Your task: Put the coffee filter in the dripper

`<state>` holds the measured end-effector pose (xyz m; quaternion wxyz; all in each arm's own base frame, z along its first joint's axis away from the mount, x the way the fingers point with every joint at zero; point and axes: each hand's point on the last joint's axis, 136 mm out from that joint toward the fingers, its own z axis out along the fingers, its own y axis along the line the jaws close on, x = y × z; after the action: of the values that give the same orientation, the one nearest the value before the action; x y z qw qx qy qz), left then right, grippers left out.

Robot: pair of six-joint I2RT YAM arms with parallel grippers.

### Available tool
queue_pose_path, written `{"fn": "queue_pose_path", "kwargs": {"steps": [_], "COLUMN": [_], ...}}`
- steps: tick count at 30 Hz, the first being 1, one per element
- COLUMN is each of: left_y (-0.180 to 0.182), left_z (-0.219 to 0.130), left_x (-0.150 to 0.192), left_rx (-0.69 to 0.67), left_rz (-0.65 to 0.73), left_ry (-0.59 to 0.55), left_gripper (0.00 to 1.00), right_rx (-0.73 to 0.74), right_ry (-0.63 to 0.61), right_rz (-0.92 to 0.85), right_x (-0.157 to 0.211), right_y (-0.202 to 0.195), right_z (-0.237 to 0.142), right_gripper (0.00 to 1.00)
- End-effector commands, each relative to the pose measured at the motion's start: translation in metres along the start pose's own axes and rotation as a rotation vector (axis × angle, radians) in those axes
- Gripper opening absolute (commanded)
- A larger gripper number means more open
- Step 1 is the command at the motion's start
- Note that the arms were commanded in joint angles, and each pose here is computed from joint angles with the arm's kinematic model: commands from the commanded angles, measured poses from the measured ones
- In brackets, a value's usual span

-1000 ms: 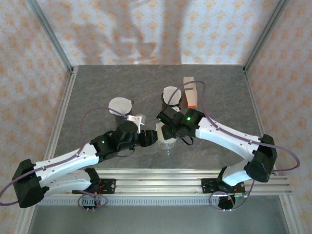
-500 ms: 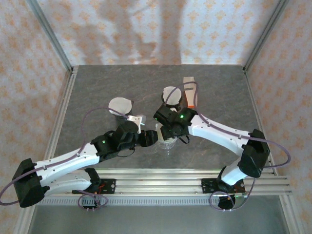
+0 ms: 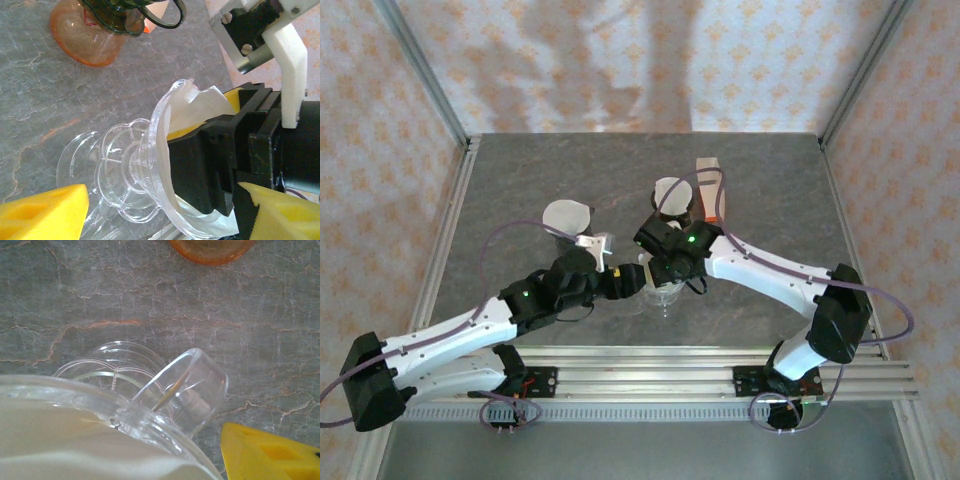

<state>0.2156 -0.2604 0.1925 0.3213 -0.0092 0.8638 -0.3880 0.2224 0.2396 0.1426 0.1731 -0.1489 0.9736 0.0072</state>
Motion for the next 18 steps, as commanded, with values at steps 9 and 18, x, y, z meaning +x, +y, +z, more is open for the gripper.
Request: {"fn": "queue_pose_path", "kwargs": {"steps": [9, 18], "left_y": [0.01, 0.01], "left_z": [0.007, 0.009], "left_x": [-0.01, -0.007], "left_rx": [-0.071, -0.06], "left_rz": [-0.002, -0.013], "left_ry": [-0.036, -0.03], "left_gripper": [0.66, 0.65], "right_rx": [0.041, 0.056], "right_ry": [-0.006, 0.0], "right_rz": [0.006, -0.002], "right_x": [0.001, 0.003], "right_y": [-0.008, -0.01], "right_z": [0.01, 0.013], "right_gripper": [0.62, 0.62]}}
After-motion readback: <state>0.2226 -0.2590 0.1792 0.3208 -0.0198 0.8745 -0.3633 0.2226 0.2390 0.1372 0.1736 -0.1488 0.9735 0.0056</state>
